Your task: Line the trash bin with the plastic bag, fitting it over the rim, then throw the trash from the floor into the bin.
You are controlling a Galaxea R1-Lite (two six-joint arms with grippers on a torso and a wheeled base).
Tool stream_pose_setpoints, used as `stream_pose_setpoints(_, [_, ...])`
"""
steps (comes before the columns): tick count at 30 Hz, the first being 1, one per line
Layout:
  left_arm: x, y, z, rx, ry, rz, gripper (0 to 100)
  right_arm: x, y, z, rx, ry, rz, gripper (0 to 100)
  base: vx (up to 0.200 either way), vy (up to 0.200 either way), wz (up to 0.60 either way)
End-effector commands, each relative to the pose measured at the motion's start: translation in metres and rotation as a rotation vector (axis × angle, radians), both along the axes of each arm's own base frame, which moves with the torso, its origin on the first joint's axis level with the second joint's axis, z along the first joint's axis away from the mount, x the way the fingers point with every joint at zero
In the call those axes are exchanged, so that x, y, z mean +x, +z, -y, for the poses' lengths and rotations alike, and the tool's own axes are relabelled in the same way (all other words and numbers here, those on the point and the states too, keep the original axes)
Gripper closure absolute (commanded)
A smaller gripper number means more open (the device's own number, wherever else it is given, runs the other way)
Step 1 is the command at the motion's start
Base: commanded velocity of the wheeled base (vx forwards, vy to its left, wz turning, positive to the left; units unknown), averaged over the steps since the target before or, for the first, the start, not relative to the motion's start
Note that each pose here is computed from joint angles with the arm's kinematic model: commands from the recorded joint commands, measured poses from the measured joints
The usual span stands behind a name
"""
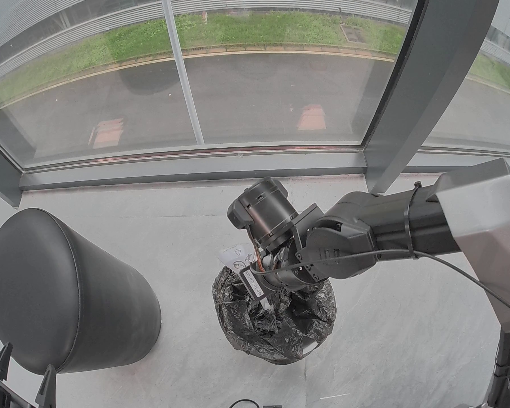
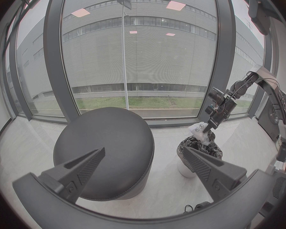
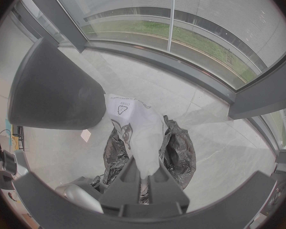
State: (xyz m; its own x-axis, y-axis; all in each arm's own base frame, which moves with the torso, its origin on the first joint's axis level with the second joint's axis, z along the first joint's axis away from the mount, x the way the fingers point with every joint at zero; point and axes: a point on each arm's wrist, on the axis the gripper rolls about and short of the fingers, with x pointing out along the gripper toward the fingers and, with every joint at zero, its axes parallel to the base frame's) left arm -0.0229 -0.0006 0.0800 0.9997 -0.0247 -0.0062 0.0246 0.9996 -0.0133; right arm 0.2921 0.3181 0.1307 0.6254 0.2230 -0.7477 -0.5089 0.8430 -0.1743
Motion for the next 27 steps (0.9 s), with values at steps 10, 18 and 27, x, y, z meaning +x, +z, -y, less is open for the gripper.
stream_pose_setpoints(10, [0.0, -0.005, 0.0, 0.001, 0.0, 0.0, 0, -0.006, -0.057, 0.005, -0.022, -0.014, 0.007, 100, 0.0, 0.0, 0.0])
stream_pose_setpoints(18, [0.0, -0.005, 0.0, -0.001, 0.0, 0.0, 0, -0.001, -0.072, 0.005, -0.043, -0.018, -0.007, 100, 0.0, 0.0, 0.0])
stream_pose_setpoints(27, [0.0, -0.005, 0.0, -0.001, 0.0, 0.0, 0, 0.0, -0.078, 0.007, -0.057, -0.023, -0.017, 100, 0.0, 0.0, 0.0])
